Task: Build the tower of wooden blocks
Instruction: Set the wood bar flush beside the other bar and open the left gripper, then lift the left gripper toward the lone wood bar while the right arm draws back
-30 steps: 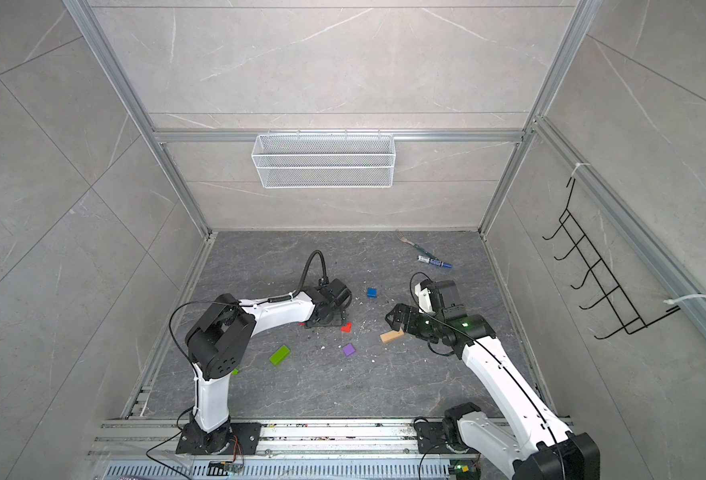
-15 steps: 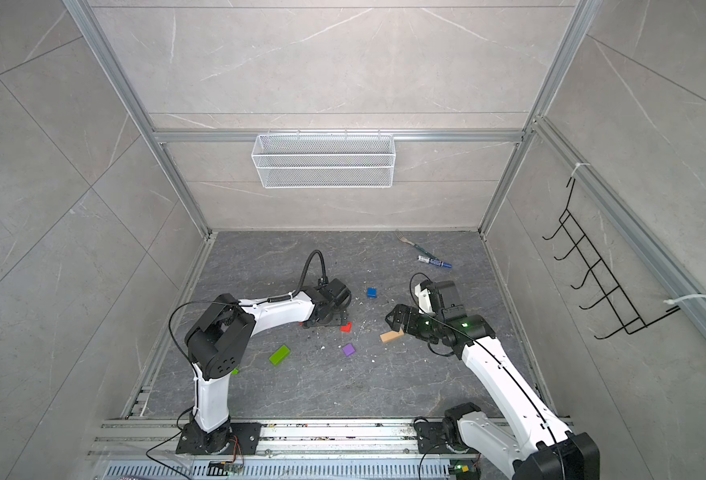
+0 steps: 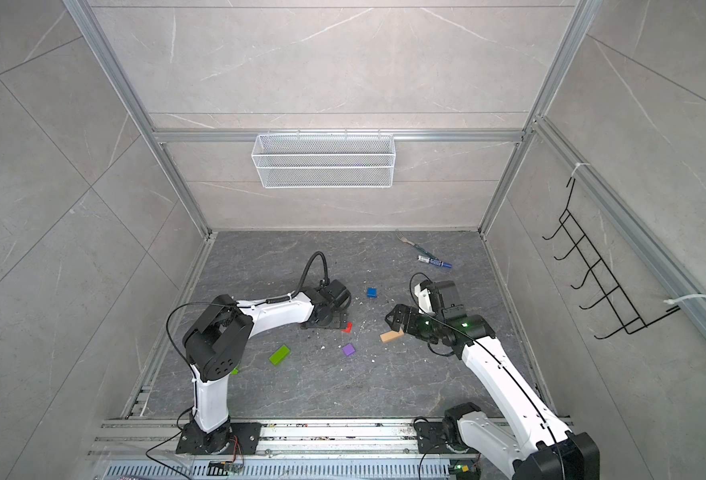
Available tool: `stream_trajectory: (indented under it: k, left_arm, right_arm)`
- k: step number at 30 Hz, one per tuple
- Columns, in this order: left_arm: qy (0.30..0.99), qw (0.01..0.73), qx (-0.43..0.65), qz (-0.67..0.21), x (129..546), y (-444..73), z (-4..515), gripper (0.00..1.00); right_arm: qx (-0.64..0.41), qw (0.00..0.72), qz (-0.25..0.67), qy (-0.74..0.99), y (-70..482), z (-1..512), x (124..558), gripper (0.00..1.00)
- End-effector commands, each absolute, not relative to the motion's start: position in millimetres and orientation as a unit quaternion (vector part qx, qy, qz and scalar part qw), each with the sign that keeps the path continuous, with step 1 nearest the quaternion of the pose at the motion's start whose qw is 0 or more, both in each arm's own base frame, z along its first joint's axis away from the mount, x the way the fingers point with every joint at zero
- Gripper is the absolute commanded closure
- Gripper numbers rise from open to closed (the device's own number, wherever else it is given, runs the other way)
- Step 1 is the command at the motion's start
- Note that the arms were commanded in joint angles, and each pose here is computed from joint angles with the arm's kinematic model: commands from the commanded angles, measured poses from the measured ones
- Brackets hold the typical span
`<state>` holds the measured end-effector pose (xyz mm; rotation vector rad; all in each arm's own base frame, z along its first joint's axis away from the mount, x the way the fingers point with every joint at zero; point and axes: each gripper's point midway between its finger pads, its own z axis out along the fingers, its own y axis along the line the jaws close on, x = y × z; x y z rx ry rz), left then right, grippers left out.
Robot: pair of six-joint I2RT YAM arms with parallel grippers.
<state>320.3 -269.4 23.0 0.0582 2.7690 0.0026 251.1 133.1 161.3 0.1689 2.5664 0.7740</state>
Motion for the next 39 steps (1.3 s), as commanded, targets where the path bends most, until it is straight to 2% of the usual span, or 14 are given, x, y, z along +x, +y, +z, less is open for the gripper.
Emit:
stream_trajectory:
  k: [1,22,29,34,39]
  left_arm:
    - [0.979,0.202,0.037,-0.011,323.3,-275.1,48.3,0.00]
    - [0.972,0.228,0.047,-0.039,327.6,-288.9,85.7,0.00]
    - [0.964,0.235,0.062,-0.103,314.6,-325.5,108.4,0.01]
    - [0.963,0.219,0.062,-0.147,300.5,-350.9,114.0,0.04]
    - [0.954,0.222,0.070,-0.191,281.8,-379.9,116.1,0.04]
  right_arm:
    - [0.052,0.223,0.282,0.931,135.5,158.9,248.3,0.01]
    - [0.052,0.230,0.278,0.931,134.0,163.3,250.2,0.01]
    - [0.086,0.254,0.233,0.935,113.6,157.6,249.6,0.01]
    - [0.094,0.233,0.217,0.943,109.1,138.7,244.4,0.01]
    - [0.136,0.264,0.190,0.936,90.2,141.0,239.6,0.01]
